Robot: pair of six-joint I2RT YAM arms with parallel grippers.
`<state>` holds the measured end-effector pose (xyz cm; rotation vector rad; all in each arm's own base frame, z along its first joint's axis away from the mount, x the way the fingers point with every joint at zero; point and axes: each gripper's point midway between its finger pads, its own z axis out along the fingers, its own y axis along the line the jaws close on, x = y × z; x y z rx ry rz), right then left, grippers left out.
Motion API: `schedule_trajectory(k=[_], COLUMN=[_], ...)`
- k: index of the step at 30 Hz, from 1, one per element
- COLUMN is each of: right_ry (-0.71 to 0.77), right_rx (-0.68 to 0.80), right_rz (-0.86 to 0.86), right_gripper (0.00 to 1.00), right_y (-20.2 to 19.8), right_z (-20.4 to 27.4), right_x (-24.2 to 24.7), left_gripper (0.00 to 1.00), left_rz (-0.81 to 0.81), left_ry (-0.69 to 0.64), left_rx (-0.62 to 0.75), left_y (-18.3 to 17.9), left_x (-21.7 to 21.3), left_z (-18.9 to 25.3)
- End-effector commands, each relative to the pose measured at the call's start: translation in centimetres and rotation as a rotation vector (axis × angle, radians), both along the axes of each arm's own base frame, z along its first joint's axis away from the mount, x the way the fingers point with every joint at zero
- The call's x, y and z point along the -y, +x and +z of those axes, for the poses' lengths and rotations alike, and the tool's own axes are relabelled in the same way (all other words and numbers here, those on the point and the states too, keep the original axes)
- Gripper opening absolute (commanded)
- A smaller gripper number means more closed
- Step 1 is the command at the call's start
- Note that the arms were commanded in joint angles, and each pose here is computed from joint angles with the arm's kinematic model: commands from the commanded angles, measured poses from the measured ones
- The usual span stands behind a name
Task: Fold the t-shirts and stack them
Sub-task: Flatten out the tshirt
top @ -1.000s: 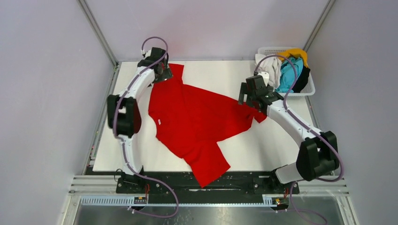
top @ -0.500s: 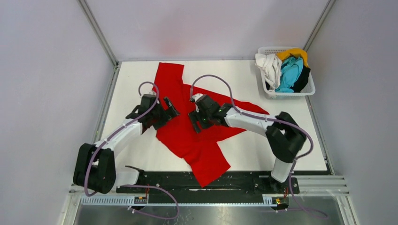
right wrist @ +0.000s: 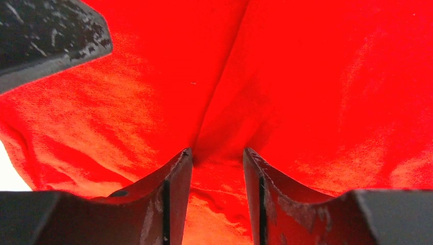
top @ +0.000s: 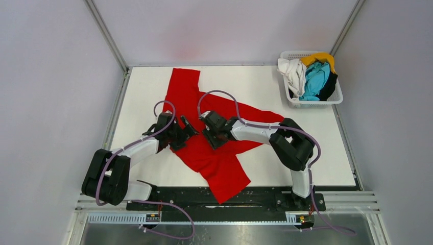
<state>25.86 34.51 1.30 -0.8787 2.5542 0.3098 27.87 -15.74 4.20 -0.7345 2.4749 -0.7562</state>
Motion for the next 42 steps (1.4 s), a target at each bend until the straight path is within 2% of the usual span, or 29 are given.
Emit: schedule_trajectory(k=[1,5,7,15,18,23,27,32,39,42], right_ry=[-0.041,-0.067,-0.072,-0.054,-0.033,0.023,-0.003,-0.135,-0.291,-0.369], right_rx=[-0.006,0.051,0.095,0.201,0.191,0.146,0.188,0.280,0.421,0.486], right_rz=[-0.021,-0.074,-0.108,-0.173,-0.186,-0.225,-0.333,-0.459,-0.553,-0.602], right_gripper=[0.44,0.25,0.18,0.16,0.10,0.09,0.06,0.06,0.09,0.14], right_y=[-0.4,0.6,1.3,3.0,3.6,5.6,10.7,17.5,27.6,32.2], right_z=[-0.9,-0.3,0.8,5.4,6.2,7.3,9.3,11.9,13.5,13.5], right_x=[0.2,1.0,1.4,2.7,3.2,4.8,9.4,16.7,25.3,28.1], left_gripper=[0.99,0.99,0.99,0.99,0.99,0.99,0.99,0.99,0.99,0.99], left_rz=[0.054,0.089,0.102,0.164,0.168,0.157,0.166,0.192,0.224,0.228], left_ry=[0.041,0.098,0.123,0.225,0.230,0.249,0.276,0.334,0.416,0.443], left_rx=[-0.017,-0.026,-0.027,-0.037,-0.038,-0.067,-0.068,-0.065,-0.062,-0.067], left_y=[-0.4,-0.6,-0.6,-0.8,-0.7,-0.7,-0.5,-0.4,-0.1,0.2], left_x=[-1.1,-2.2,-2.7,-4.9,-5.0,-5.0,-5.4,-6.6,-8.1,-8.4], left_z=[-1.2,-1.4,-1.3,-1.3,-1.3,-1.9,-1.7,-1.2,-0.6,-0.6])
